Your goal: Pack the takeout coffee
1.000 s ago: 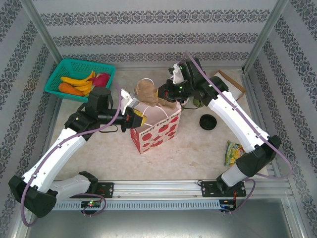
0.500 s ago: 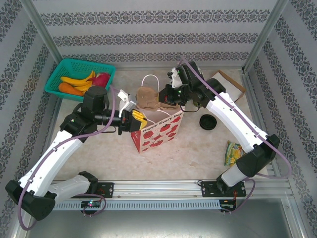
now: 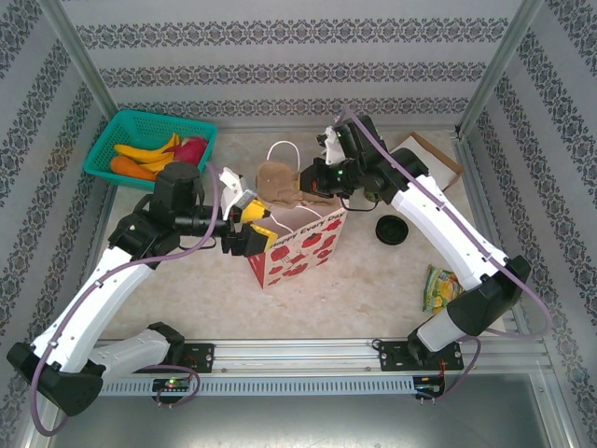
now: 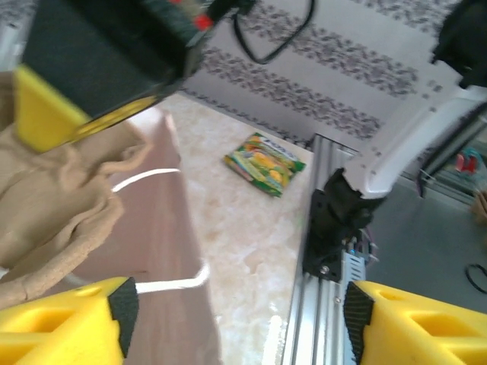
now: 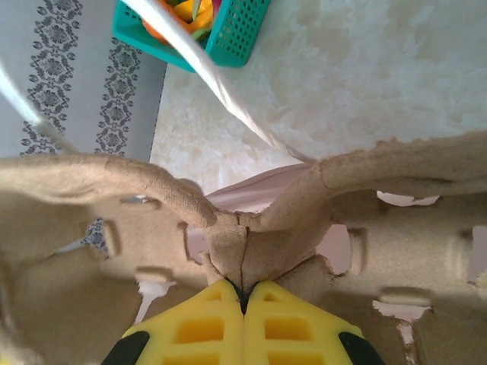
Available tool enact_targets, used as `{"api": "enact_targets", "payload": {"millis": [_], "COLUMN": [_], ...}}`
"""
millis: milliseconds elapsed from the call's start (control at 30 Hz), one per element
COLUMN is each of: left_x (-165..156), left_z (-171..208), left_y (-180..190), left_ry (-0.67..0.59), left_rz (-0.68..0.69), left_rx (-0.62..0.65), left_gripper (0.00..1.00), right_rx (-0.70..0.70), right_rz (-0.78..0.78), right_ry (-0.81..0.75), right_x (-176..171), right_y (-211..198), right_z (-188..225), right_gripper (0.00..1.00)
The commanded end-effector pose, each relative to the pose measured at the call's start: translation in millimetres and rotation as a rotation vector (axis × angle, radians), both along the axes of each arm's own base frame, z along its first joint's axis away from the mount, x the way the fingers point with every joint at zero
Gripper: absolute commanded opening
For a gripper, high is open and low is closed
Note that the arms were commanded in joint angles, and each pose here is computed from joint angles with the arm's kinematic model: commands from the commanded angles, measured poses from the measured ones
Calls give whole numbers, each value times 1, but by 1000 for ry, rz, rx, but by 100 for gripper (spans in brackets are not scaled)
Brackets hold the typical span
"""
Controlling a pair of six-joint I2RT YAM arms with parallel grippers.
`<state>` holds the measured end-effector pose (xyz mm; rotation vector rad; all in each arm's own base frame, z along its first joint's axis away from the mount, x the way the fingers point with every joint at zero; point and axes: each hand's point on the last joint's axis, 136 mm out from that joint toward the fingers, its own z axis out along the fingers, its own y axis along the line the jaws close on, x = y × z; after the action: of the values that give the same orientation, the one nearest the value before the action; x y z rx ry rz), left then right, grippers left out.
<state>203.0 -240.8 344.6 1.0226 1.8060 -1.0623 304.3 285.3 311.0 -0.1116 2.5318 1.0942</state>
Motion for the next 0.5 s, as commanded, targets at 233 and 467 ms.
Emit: {"api": "enact_targets", "payload": {"millis": [233,467], "left_x": [11,21], "left_z": [-2,-12], "left_y": [2,-2], "left_ry": [239,249], "left_rz": [180,258], "left_rx": [-22,60], "left_gripper": [84,82], "right_rx": [-13,-10], "right_rz": [-36,-51], "right_ry": [-24,-36], "right_x": [0,1], "right_y": [-2,-3], "right_z": [0,3], "right_gripper": [0,0]}}
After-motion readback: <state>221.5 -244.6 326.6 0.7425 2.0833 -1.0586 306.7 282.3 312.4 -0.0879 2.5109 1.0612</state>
